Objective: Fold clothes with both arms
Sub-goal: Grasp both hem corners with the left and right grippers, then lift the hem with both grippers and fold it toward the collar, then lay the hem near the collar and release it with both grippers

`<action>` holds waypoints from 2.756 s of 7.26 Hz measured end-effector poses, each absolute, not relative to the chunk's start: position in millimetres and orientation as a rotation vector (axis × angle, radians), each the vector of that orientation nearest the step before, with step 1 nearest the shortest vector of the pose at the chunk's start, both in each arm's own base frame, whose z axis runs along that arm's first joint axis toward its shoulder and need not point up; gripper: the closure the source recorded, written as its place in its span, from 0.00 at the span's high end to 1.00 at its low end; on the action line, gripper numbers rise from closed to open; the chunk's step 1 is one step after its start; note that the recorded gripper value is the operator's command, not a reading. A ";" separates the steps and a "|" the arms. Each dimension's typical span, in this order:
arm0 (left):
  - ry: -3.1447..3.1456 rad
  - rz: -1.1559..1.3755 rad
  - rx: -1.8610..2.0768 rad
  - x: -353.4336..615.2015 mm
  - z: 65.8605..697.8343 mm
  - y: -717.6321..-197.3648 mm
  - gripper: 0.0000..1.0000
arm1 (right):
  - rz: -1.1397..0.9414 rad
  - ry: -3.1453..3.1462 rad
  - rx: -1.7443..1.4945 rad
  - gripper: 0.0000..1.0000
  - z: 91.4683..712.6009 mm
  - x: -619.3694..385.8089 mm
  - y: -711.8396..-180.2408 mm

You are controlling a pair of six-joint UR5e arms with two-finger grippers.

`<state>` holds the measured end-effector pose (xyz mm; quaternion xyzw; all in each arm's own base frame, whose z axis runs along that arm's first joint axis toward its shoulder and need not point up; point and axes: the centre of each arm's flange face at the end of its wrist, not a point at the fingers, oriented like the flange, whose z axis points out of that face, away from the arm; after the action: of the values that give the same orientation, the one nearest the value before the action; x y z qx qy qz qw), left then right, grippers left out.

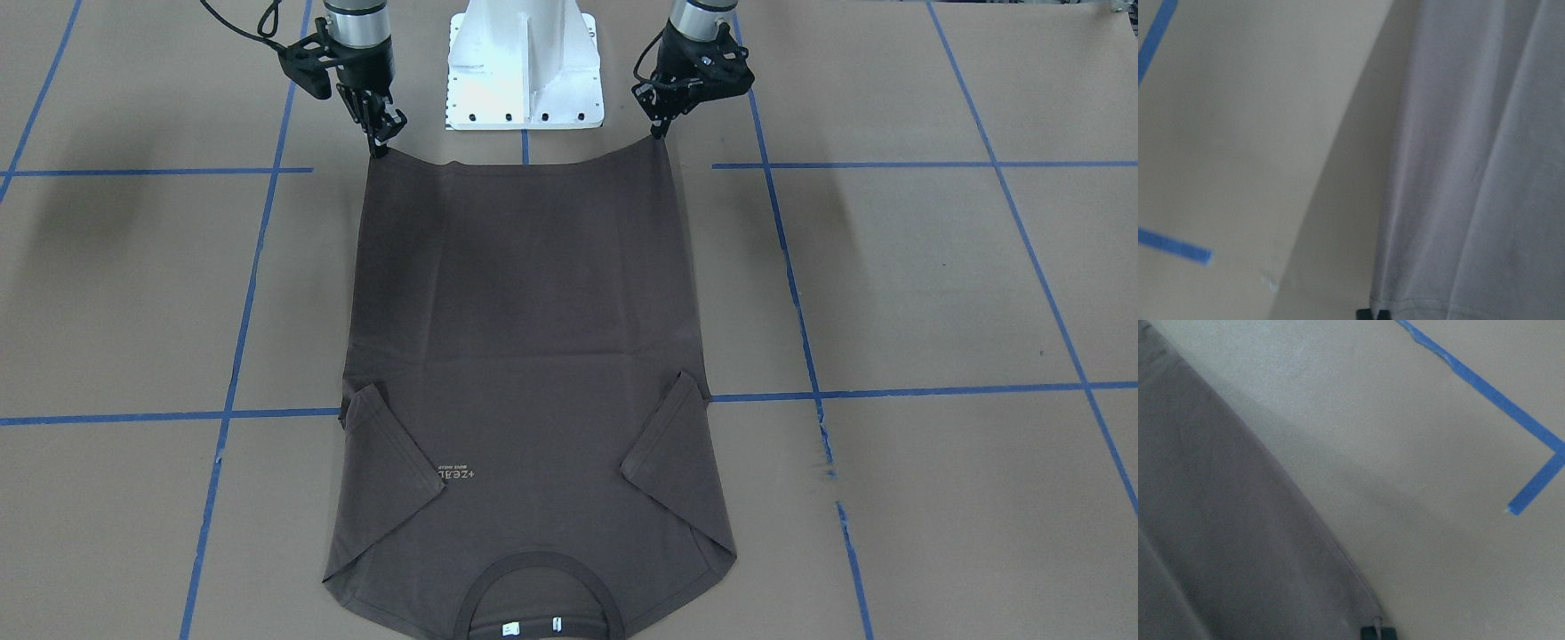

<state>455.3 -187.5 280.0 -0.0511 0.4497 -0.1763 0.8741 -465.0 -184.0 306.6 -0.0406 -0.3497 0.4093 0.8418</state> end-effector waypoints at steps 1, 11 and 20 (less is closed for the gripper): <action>0.941 -0.403 -0.173 458.6 274.0 -166.3 0.00 | 0.850 -0.747 -0.101 0.00 303.1 -455.4 -176.6; 0.925 -0.538 0.251 444.7 291.6 -470.4 0.00 | 0.839 -0.699 0.063 0.00 279.2 -434.8 -453.6; 0.910 -0.568 0.369 452.2 341.2 -586.6 0.00 | 0.846 -0.701 0.126 0.00 302.6 -492.2 -638.0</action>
<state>452.2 -586.6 341.2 0.1746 0.4312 -0.2689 0.8434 -492.2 -638.0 302.6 0.0598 -0.3330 0.4018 0.8509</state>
